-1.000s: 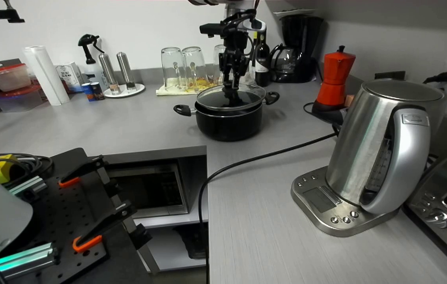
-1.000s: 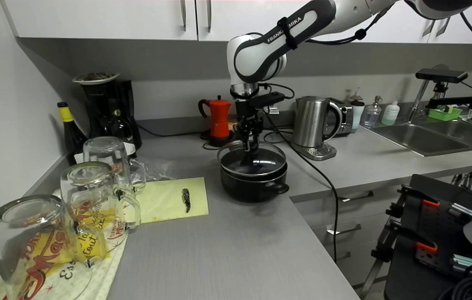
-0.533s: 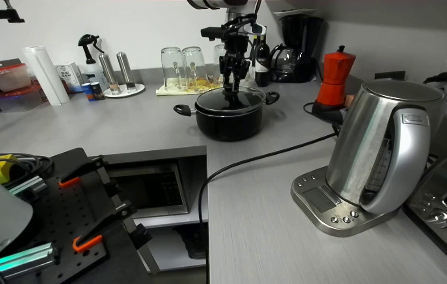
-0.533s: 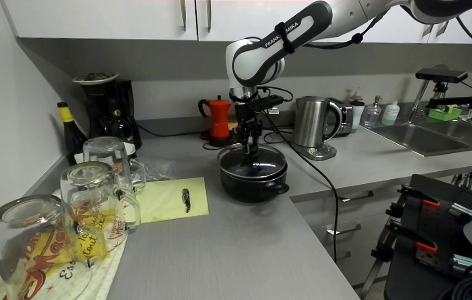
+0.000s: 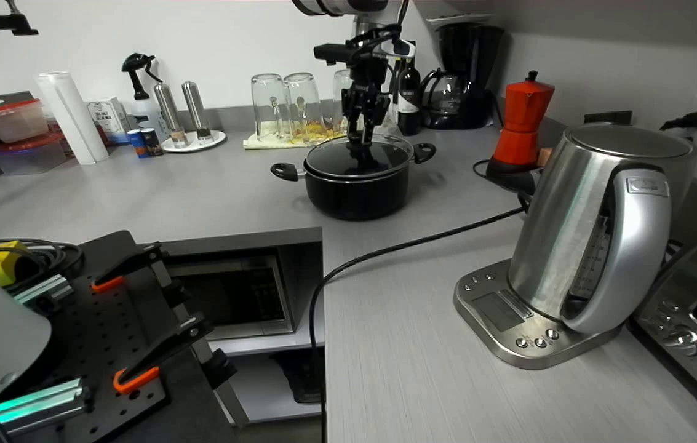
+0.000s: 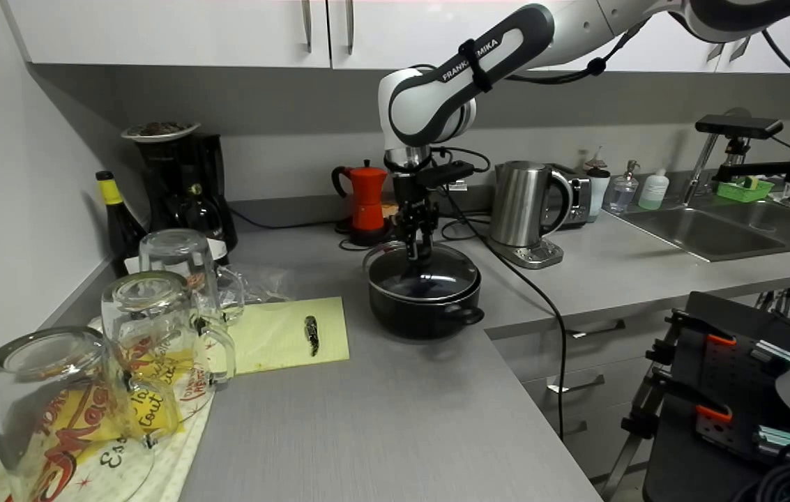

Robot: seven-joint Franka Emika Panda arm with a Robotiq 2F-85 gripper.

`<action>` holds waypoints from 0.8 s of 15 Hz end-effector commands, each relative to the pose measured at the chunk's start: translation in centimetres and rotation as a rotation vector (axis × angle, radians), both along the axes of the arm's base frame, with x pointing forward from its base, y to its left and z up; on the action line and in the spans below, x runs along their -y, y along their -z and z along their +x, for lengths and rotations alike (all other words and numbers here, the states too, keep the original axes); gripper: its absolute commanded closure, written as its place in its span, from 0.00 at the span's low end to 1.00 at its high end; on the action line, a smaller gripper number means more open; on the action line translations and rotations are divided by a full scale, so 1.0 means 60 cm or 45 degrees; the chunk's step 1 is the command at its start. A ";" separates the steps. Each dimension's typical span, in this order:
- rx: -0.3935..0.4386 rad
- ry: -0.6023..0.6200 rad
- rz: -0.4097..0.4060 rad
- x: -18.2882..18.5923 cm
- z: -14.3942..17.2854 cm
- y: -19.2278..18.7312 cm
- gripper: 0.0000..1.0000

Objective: Put the lid on the pot

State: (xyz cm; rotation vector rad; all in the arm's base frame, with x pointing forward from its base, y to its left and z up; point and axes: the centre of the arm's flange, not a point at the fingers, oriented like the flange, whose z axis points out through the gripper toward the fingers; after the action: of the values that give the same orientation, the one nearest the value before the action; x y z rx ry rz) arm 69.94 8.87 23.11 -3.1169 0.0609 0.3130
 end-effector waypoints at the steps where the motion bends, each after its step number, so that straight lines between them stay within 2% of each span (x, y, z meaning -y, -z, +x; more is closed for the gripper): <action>1: -0.018 -0.026 0.048 0.000 0.003 -0.008 0.74; 12: -0.004 -0.063 0.069 0.002 -0.029 -0.007 0.74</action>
State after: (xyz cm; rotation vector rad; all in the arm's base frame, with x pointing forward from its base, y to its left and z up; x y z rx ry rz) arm 69.62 9.17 22.86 -3.1015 -0.0094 0.3217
